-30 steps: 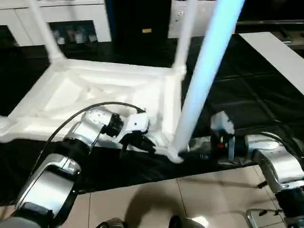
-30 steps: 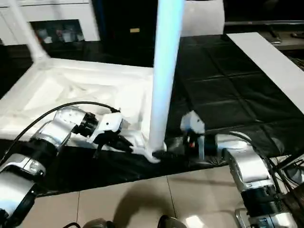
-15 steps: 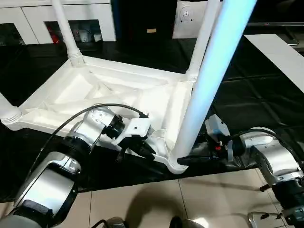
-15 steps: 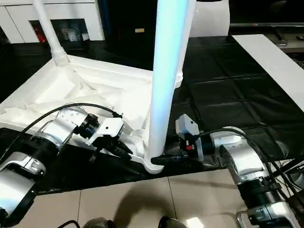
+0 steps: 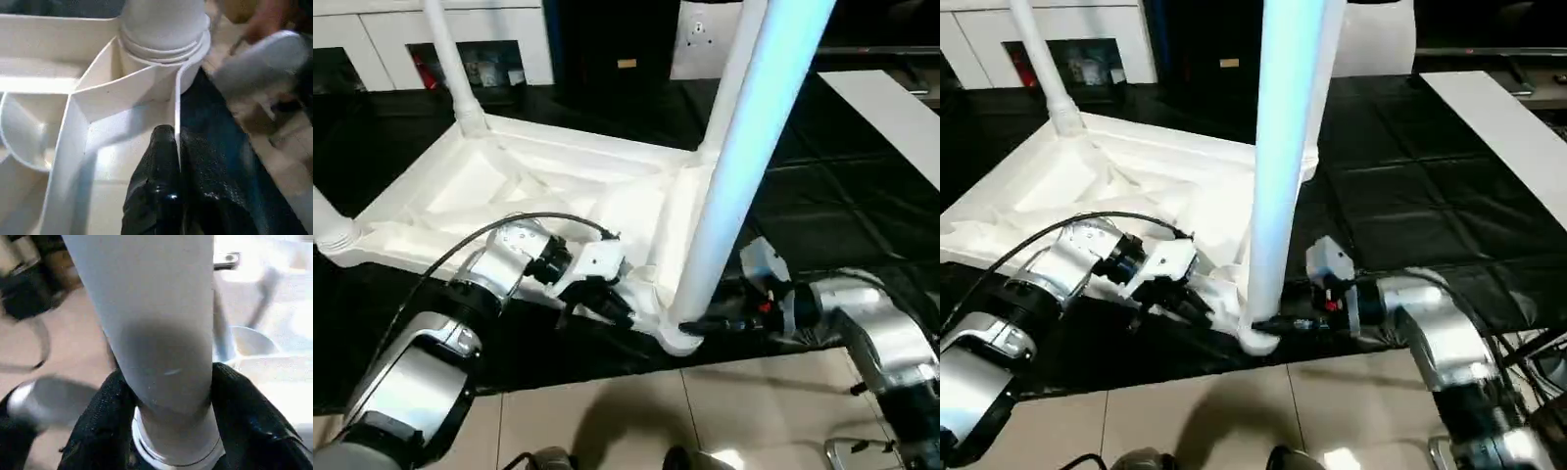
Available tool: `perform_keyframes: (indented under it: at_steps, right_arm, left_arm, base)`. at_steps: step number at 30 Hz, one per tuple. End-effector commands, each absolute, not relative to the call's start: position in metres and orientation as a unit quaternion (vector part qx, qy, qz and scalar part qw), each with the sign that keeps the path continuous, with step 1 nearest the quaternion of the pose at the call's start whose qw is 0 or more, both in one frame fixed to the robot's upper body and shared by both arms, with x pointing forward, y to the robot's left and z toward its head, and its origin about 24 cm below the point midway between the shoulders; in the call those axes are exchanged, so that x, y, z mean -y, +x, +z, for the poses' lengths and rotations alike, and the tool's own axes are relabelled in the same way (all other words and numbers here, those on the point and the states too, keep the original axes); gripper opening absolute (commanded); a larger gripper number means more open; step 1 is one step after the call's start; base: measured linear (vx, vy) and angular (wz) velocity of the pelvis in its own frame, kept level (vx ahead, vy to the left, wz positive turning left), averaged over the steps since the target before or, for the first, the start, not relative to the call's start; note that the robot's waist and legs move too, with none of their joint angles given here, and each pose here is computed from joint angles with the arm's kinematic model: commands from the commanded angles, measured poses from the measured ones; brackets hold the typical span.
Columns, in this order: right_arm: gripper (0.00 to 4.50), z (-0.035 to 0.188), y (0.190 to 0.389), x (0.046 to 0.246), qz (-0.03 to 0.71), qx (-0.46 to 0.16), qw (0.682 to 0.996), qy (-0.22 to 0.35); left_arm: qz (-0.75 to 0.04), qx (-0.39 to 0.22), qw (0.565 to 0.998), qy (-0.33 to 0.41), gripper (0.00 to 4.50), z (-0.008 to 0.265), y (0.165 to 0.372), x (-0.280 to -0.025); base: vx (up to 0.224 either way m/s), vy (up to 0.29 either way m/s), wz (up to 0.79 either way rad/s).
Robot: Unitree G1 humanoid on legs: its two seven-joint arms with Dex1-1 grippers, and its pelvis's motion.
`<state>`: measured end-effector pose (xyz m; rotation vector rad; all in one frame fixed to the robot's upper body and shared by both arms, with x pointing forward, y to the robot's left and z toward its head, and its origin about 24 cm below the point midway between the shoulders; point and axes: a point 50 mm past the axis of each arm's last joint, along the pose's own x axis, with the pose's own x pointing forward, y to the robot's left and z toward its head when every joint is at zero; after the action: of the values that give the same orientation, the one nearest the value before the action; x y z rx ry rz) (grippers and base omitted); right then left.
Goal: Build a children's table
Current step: Rotate leg to tighten
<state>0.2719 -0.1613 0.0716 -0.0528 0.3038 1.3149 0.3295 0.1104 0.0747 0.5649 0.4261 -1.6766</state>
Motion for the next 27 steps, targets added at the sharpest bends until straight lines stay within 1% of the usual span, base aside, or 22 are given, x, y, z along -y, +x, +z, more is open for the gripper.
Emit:
perform_keyframes:
  at_steps: [1,2,3,4,5,6,7,8,9,10,11,13,14,16,17,20,23,25,26,27]
  right_arm:
    - [1.96,0.067,0.273,0.144,0.583,-0.139,0.801,-0.003]
    - [1.96,0.063,0.276,0.137,0.546,-0.140,0.826,0.005]
    - [1.96,0.058,0.281,0.127,0.496,-0.143,0.856,0.026]
    - [1.96,0.057,0.282,0.124,0.484,-0.144,0.863,0.032]
    - [1.96,0.055,0.285,0.118,0.457,-0.147,0.876,0.047]
    - [1.96,0.053,0.288,0.107,0.425,-0.149,0.891,0.065]
    - [1.96,0.053,0.289,0.105,0.418,-0.150,0.894,0.067]
    - [1.96,0.052,0.291,0.098,0.401,-0.152,0.901,0.070]
    - [1.96,0.051,0.297,0.086,0.368,-0.158,0.913,0.078]
    - [1.96,0.051,0.299,0.081,0.354,-0.161,0.917,0.083]
    - [1.96,0.052,0.306,0.070,0.323,-0.167,0.925,0.105]
    - [1.96,0.055,0.311,0.063,0.307,-0.161,0.931,0.111]
    - [2.31,0.059,0.315,0.060,0.302,-0.148,0.935,0.114]
    - [2.66,0.061,0.318,0.058,0.295,-0.140,0.938,0.118]
    - [2.66,0.063,0.318,0.059,0.292,-0.133,0.939,0.126]
    - [3.01,0.063,0.317,0.064,0.291,-0.126,0.941,0.118]
    - [3.23,0.061,0.313,0.078,0.290,-0.115,0.945,0.098]
    - [3.47,0.061,0.311,0.087,0.294,-0.105,0.946,0.089]
    - [3.47,0.062,0.309,0.092,0.301,-0.096,0.945,0.086]
    - [3.63,0.063,0.307,0.099,0.310,-0.088,0.943,0.079]
  left_arm:
    - [-0.696,-0.152,0.664,0.227,0.00,0.083,0.337,-0.092]
    - [-0.676,-0.150,0.690,0.210,0.00,0.082,0.339,-0.087]
    - [-0.651,-0.146,0.719,0.194,0.00,0.080,0.340,-0.079]
    - [-0.645,-0.145,0.725,0.192,0.00,0.080,0.341,-0.077]
    - [-0.632,-0.143,0.738,0.188,0.00,0.079,0.341,-0.072]
    - [-0.611,-0.143,0.758,0.179,0.00,0.078,0.343,-0.064]
    - [-0.605,-0.143,0.763,0.177,0.00,0.078,0.343,-0.062]
    - [-0.590,-0.142,0.777,0.170,0.00,0.078,0.345,-0.058]
    - [-0.559,-0.141,0.802,0.155,0.00,0.080,0.349,-0.049]
    - [-0.546,-0.142,0.812,0.149,0.00,0.081,0.350,-0.045]
    - [-0.524,-0.138,0.829,0.140,0.00,0.084,0.353,-0.036]
    - [-0.506,-0.134,0.842,0.133,0.00,0.087,0.355,-0.031]
    - [-0.500,-0.129,0.846,0.132,0.00,0.089,0.356,-0.028]
    - [-0.497,-0.125,0.848,0.134,0.00,0.090,0.356,-0.025]
    - [-0.500,-0.122,0.845,0.145,0.00,0.091,0.356,-0.025]
    - [-0.509,-0.121,0.837,0.163,0.00,0.089,0.354,-0.030]
    - [-0.520,-0.126,0.826,0.180,0.00,0.084,0.352,-0.043]
    - [-0.523,-0.131,0.821,0.188,0.00,0.081,0.352,-0.051]
    - [-0.529,-0.132,0.816,0.195,0.00,0.080,0.351,-0.055]
    - [-0.539,-0.132,0.807,0.203,0.00,0.078,0.350,-0.061]
  base:
    - [0.000,0.000,0.00]
    - [0.000,0.000,0.00]
    - [0.000,0.000,0.00]
    - [0.000,0.000,0.00]
    - [0.000,0.000,0.00]
    - [0.000,0.000,0.00]
    - [0.000,0.000,0.00]
    - [0.000,0.000,0.00]
    - [0.000,0.000,0.00]
    - [0.000,0.000,0.00]
    - [0.000,0.000,0.00]
    - [0.000,0.000,0.00]
    - [0.000,0.000,0.00]
    - [0.000,0.000,0.00]
    - [0.000,0.000,0.00]
    - [0.000,0.000,0.00]
    - [0.000,0.000,0.00]
    - [0.000,0.000,0.00]
    - [0.000,0.000,0.00]
    - [0.000,0.000,0.00]
